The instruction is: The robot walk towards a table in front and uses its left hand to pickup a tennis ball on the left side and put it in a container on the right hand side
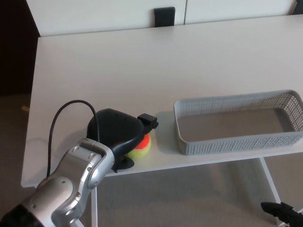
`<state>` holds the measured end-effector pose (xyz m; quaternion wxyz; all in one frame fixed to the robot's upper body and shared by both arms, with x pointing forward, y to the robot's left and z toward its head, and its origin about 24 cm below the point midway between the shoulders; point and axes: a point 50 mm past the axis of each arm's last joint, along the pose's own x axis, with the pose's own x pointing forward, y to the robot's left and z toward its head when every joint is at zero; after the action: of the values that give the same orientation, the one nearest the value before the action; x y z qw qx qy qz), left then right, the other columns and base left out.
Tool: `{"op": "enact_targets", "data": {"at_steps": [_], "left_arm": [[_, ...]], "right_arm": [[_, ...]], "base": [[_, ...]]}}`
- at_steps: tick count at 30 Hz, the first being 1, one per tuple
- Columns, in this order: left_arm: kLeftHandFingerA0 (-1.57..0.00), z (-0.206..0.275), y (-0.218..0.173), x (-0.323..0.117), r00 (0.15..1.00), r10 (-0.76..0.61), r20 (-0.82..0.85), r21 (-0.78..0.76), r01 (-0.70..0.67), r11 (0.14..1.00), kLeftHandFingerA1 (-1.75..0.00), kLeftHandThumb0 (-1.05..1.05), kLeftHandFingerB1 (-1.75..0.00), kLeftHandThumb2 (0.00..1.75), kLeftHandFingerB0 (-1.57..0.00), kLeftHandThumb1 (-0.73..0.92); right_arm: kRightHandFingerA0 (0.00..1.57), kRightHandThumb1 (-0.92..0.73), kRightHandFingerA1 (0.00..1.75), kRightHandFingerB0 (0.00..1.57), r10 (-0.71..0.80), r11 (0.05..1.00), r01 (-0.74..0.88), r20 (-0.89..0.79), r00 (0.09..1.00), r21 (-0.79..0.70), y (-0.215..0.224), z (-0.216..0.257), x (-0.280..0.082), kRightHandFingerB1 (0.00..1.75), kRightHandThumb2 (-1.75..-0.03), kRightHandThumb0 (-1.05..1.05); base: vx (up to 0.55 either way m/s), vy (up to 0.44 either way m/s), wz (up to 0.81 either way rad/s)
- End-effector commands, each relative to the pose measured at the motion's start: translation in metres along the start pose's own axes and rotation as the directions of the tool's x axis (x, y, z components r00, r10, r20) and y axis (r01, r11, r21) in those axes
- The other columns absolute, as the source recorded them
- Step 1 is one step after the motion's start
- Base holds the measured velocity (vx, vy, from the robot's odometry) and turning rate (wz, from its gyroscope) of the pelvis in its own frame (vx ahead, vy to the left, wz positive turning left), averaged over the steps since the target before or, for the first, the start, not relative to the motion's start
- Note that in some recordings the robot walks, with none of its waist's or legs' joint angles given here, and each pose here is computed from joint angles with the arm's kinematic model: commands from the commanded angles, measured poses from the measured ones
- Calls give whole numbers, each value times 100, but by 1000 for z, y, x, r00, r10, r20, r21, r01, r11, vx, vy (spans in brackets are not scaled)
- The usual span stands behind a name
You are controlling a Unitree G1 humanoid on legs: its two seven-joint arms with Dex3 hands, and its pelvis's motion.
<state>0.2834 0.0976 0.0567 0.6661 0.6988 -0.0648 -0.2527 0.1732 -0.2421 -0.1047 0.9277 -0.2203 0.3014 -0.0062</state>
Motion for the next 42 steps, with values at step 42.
{"op": "enact_targets", "data": {"at_steps": [42], "left_arm": [[-75,-16,139,-1,889,458,1,-124,-454,882,-167,-25,-77,61,-70,75]], "right_arm": [[56,-65,55,43,34,990,-37,-24,999,-136,-9,2,5,44,-59,-28]], "base": [[0,0,0]]}}
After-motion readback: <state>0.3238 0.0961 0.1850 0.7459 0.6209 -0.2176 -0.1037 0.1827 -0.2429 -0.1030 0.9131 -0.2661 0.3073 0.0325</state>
